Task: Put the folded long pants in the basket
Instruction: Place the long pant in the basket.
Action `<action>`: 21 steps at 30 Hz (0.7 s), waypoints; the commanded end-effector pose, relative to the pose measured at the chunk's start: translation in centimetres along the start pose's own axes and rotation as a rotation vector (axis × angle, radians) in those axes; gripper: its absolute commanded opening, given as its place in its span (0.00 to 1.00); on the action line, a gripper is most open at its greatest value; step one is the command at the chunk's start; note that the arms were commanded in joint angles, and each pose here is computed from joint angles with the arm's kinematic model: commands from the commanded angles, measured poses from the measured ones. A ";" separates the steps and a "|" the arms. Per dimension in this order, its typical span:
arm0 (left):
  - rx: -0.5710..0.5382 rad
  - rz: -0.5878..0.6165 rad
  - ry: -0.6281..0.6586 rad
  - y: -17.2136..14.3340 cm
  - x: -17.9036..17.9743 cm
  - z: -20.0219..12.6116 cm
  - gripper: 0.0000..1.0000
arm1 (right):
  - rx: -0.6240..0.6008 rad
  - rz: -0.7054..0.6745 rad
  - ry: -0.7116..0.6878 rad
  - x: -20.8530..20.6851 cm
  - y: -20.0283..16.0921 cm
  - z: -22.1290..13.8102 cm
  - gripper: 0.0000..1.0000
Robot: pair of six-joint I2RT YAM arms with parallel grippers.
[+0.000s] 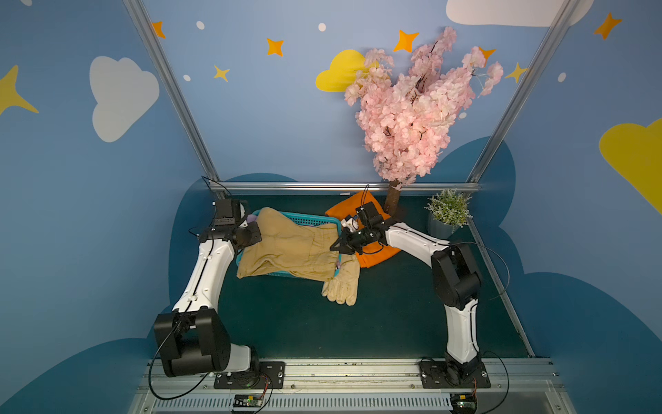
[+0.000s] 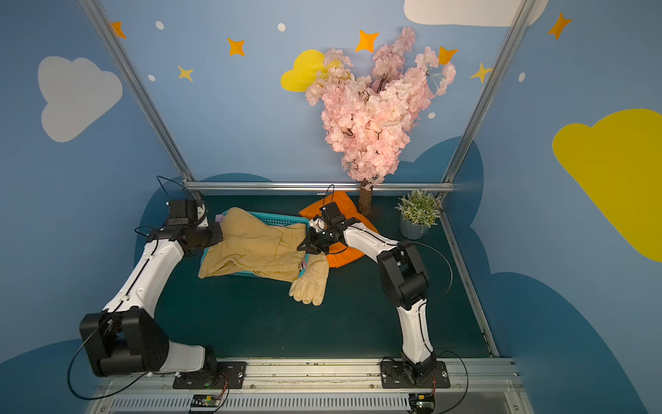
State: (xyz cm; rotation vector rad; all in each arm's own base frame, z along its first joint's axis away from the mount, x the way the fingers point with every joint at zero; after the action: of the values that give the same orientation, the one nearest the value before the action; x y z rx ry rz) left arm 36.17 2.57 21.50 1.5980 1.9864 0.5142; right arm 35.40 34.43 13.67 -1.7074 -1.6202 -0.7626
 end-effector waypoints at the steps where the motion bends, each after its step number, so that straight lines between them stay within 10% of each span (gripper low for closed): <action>1: -0.036 0.009 -0.109 0.2 -2.6 -0.9 0.03 | 0.037 0.136 -0.213 -8.1 -1.0 -3.1 0.00; 10: 0.053 -0.019 -0.242 -4.2 -6.4 -2.0 0.02 | 0.032 -0.016 -0.194 -4.0 -0.9 -6.3 0.00; 21: 0.026 -0.017 -0.104 0.0 -3.0 1.0 0.03 | -0.040 -0.070 -0.153 0.6 2.5 -5.4 0.00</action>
State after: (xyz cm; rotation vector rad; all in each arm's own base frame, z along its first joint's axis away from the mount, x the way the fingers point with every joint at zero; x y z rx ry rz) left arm 35.70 -2.28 20.64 1.5980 1.9211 0.2921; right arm 37.25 30.21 17.52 -1.7414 -1.7798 -0.7278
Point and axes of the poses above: each gripper's point midway between its finger pads, its own z axis out along the fingers, its own x axis along the line the jaws close on, y = z × x, the point moved 3 cm from there along -z, back along the fingers, and after that the axes turned 6 degrees about z, right-handed, at the moved point
